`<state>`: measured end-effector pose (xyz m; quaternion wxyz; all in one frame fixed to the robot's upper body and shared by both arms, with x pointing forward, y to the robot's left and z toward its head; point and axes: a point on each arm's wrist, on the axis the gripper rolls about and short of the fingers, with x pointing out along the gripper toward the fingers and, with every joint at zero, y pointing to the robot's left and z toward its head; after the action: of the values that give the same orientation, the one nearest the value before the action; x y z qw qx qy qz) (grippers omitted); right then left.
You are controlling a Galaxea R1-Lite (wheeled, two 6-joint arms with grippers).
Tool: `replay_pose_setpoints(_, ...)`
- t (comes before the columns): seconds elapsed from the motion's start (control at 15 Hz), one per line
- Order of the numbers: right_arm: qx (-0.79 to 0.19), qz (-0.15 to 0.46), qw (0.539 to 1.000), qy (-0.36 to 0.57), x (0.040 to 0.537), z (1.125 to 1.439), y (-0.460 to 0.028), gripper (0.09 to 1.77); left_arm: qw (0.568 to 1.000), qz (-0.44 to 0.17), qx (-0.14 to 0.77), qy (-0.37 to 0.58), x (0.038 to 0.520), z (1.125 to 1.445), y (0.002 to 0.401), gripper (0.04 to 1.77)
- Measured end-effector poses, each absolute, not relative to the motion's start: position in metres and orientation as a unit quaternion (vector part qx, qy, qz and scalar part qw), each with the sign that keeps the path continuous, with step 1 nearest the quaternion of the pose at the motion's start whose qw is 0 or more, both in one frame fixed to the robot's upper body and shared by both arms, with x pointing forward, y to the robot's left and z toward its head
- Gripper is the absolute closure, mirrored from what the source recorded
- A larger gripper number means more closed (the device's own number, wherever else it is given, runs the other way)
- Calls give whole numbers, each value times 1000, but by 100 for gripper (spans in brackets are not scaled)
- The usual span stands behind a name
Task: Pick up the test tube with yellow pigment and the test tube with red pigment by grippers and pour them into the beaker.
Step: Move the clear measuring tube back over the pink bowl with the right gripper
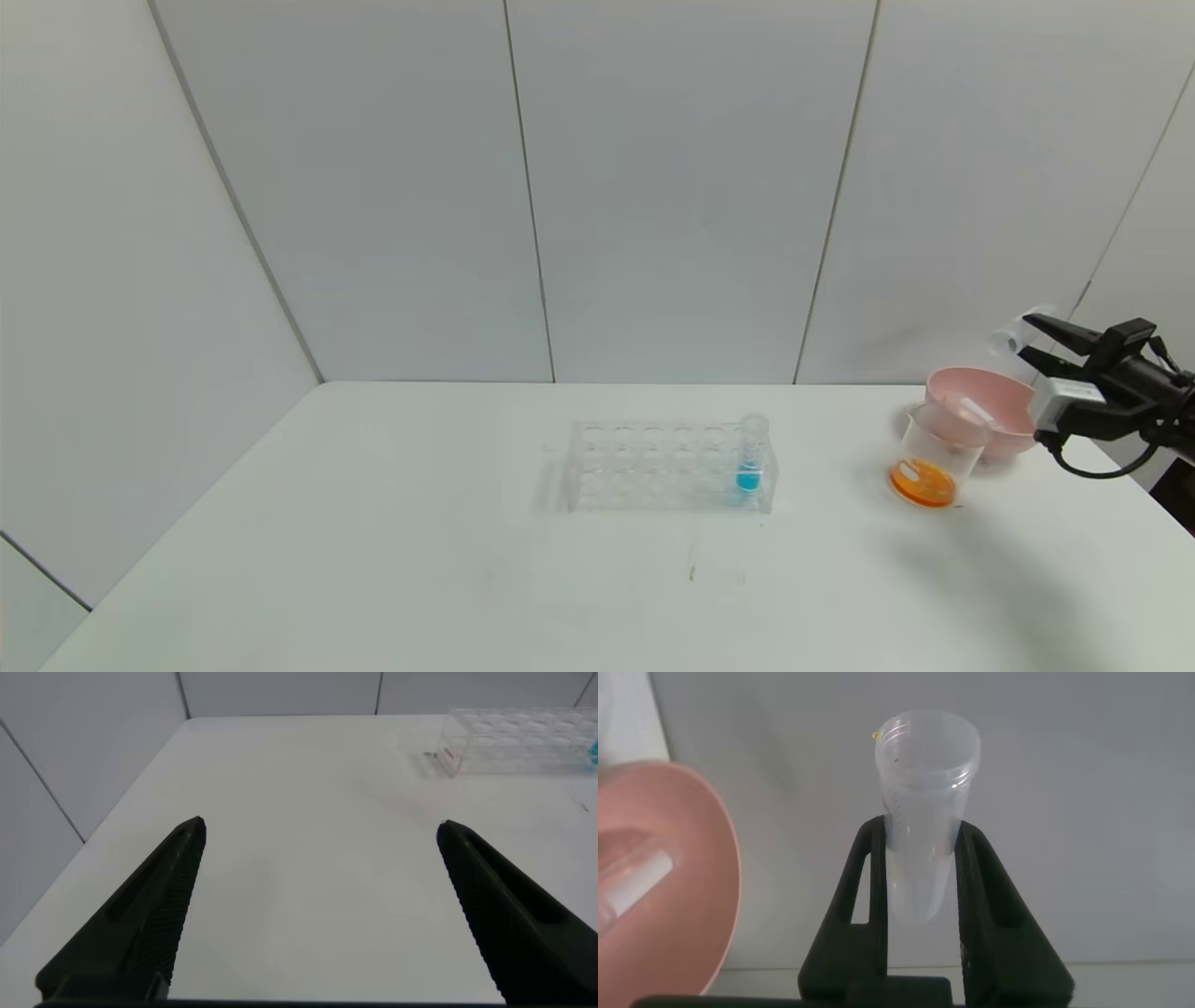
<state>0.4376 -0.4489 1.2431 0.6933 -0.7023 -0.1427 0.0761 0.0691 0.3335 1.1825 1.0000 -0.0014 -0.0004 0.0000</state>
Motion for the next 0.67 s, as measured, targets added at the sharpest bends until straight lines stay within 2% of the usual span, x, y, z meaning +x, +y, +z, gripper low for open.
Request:
replay_pose_setpoints(0.2, -528, 13, 843, -102, 461, 1275, -437, 136, 1000, 0, -1, 0, 69, 1182, 334, 5)
replay_pose_setpoints(0.33, -392, -12, 917, -77, 471, 1284, -429, 136, 1000, 0, -1, 0, 69, 1182, 334, 5)
replay_pose_setpoints(0.53, -206, -32, 977, -35, 470, 1271, -424, 136, 1000, 0, -1, 0, 69, 1182, 334, 5)
replay_pose_setpoints(0.67, -155, -35, 987, 4, 465, 1250, -425, 136, 1000, 0, -1, 0, 69, 1182, 334, 5)
